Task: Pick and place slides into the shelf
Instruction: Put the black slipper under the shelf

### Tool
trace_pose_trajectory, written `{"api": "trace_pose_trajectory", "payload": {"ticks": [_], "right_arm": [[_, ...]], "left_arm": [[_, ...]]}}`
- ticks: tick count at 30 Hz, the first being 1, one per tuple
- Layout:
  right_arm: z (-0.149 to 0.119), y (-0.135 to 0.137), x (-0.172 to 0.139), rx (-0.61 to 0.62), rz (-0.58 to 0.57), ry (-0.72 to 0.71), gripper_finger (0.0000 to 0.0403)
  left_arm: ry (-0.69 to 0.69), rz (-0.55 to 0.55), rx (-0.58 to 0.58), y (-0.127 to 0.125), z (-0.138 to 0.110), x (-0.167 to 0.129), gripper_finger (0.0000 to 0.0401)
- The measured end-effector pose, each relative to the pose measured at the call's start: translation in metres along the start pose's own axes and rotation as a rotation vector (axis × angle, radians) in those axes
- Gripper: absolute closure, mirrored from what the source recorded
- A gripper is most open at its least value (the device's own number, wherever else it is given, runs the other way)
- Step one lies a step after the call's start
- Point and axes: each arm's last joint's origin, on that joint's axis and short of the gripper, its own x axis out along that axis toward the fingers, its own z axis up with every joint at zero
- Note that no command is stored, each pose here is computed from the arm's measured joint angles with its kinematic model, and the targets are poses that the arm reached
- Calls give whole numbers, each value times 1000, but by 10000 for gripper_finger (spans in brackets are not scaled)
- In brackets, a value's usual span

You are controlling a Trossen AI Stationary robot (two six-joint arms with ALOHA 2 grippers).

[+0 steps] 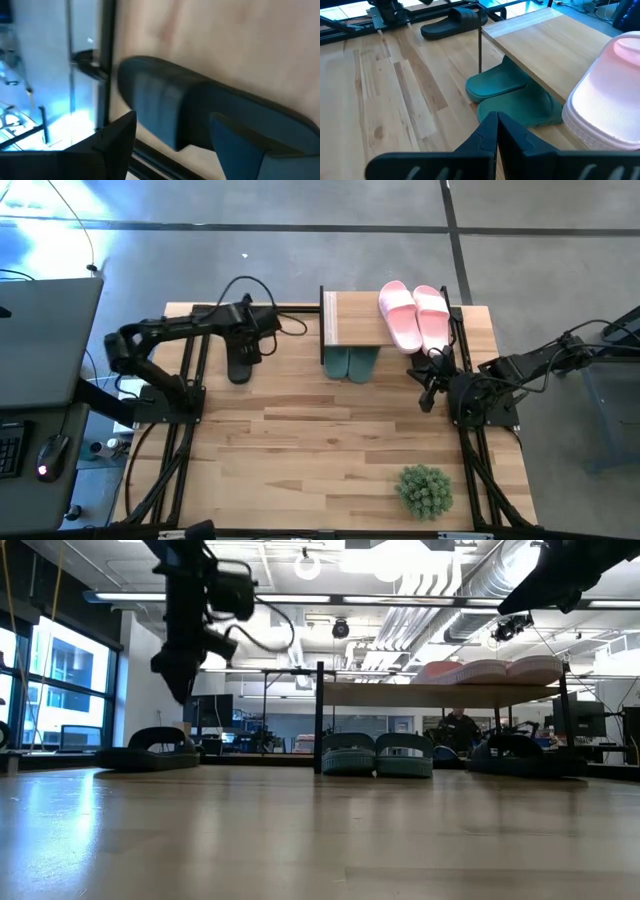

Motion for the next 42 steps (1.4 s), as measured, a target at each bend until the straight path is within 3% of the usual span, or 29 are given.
{"api": "trace_pose_trajectory", "payload": {"ticks": [10,25,31,37,42], "right_arm": [[0,0,0,-17,2,-2,402],[1,0,0,-20,4,-6,402],[1,0,0,-20,2,-7,402],[1,0,0,-20,-4,-11,402],[1,0,0,-20,-5,-11,402]], "left_arm": [[203,1,90,-11,15,46,162],[314,-11,-94,24,8,99,181],[343,-18,-151,37,-2,107,244],[338,-26,-175,40,-3,108,375],[338,-36,-185,37,-2,106,382]]}}
